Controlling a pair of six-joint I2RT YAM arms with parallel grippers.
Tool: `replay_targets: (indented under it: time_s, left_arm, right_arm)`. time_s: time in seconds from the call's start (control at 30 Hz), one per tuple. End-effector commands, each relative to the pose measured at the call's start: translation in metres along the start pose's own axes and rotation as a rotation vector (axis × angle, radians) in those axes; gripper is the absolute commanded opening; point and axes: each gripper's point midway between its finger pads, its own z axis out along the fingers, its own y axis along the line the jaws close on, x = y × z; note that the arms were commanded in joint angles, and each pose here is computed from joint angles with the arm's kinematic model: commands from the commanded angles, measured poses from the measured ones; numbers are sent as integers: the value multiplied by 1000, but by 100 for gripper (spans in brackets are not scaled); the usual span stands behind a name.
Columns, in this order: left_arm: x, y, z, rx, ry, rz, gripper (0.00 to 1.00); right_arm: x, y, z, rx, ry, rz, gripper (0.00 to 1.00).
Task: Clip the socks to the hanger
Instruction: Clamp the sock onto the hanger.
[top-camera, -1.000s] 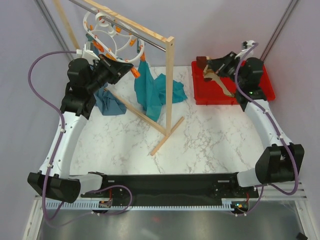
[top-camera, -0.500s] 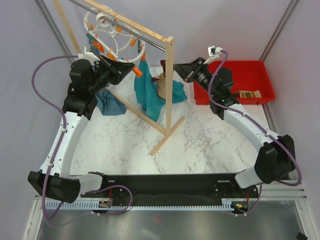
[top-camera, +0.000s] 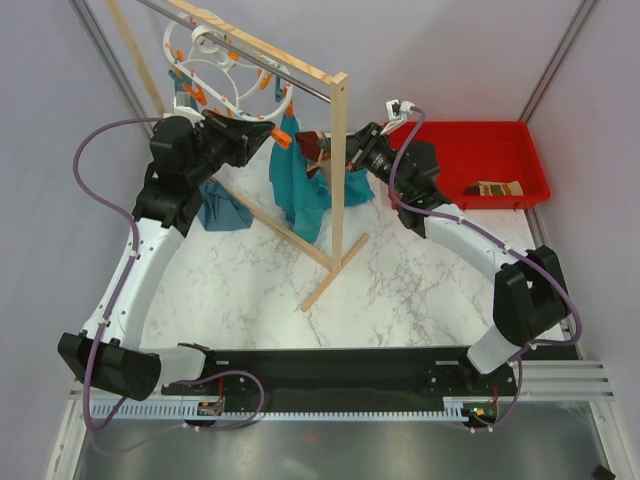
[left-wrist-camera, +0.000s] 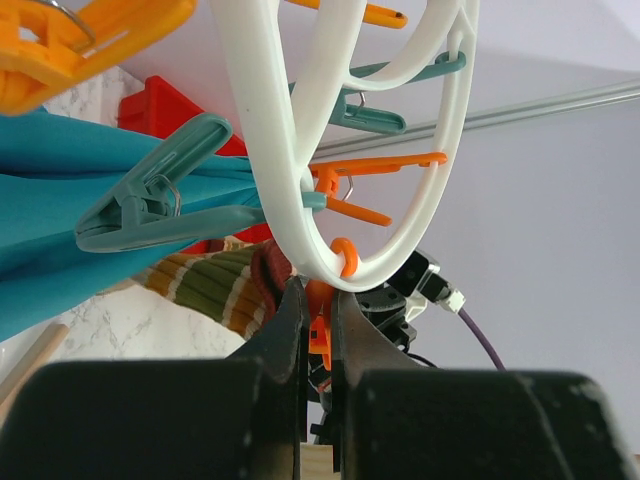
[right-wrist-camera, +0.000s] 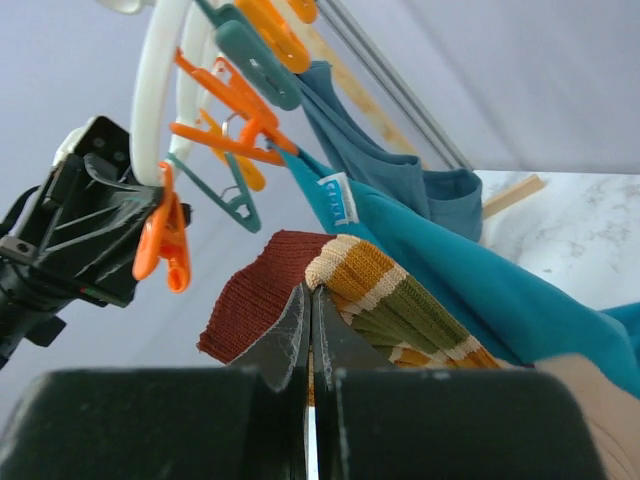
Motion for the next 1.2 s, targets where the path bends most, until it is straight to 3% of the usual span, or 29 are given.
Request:
replay_targets:
  time_s: [0.0,0.4,1.17]
  left_arm:
    - [8,23,8,-102,21,-78,2]
    - [10,10,17,-25,-31,88,2]
    - [16,15,12,-29,-24,93,2]
  right_arm:
    - [-28,34,5,-95,-91,11,0]
    - [-25,43,13,-12,-115,132,0]
    - [-39,50,12,24,-147,167,0]
